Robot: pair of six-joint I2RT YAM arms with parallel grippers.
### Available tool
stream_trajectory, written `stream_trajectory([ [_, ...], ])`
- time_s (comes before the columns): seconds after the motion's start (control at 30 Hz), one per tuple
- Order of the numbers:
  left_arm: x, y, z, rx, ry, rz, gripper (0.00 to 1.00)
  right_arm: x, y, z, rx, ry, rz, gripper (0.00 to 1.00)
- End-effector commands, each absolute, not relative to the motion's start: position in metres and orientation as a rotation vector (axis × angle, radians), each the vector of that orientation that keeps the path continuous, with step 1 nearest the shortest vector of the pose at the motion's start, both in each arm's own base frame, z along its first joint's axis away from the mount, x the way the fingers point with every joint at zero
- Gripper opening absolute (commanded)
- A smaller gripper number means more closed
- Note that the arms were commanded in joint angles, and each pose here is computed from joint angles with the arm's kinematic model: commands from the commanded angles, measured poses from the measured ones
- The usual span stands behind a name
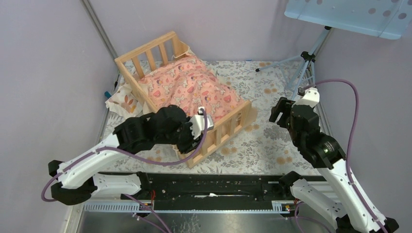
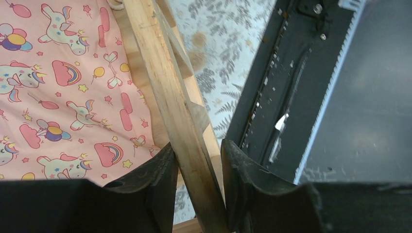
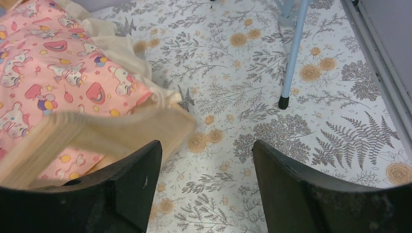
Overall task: Set up the pet bed
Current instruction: Adjust the bed frame at the center of the board.
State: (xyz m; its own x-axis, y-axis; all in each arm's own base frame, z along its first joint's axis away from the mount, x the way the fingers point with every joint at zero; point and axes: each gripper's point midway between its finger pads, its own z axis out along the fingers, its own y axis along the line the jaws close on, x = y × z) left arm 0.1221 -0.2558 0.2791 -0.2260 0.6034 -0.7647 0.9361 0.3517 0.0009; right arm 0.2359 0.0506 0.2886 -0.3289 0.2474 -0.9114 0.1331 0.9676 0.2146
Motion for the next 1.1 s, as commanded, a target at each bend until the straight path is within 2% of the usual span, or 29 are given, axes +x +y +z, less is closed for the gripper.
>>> stream_trajectory([
  [0.0,0.048,-0.243,0.259,1.710,1.875,-0.811,0.00,0.244,0.060,0.312,0.251,1.862,0.178,0.76],
  [0.13,0.061,-0.236,0.260,1.649,1.874,-0.707,0.03,0.245,0.063,0.304,0.243,1.881,0.176,0.76],
  [0.23,0.090,-0.238,0.294,1.408,1.824,-0.630,0.17,0.245,0.063,0.299,0.239,1.890,0.171,0.76],
  [0.3,0.112,-0.236,0.330,1.193,1.768,-0.597,0.37,0.246,0.064,0.297,0.235,1.891,0.174,0.77],
  [0.37,0.130,-0.233,0.366,0.990,1.718,-0.594,0.53,0.247,0.066,0.294,0.228,1.897,0.179,0.77],
  [0.5,0.157,-0.219,0.428,0.595,1.692,-0.609,0.64,0.249,0.070,0.288,0.214,1.911,0.185,0.77],
  [0.6,0.181,-0.197,0.453,0.306,1.693,-0.544,0.66,0.249,0.072,0.281,0.211,1.925,0.190,0.77],
  [0.77,0.209,-0.099,0.448,-0.228,1.704,-0.102,0.67,0.249,0.077,0.273,0.211,1.945,0.216,0.77],
  [0.87,0.215,-0.053,0.454,-0.370,1.663,0.094,0.66,0.248,0.080,0.269,0.207,1.953,0.231,0.78],
  [0.93,0.220,-0.035,0.459,-0.426,1.658,0.138,0.66,0.248,0.082,0.268,0.203,1.961,0.239,0.78],
  [1.07,0.247,-0.054,0.444,-0.388,1.675,0.051,0.69,0.248,0.086,0.266,0.173,1.978,0.252,0.78],
])
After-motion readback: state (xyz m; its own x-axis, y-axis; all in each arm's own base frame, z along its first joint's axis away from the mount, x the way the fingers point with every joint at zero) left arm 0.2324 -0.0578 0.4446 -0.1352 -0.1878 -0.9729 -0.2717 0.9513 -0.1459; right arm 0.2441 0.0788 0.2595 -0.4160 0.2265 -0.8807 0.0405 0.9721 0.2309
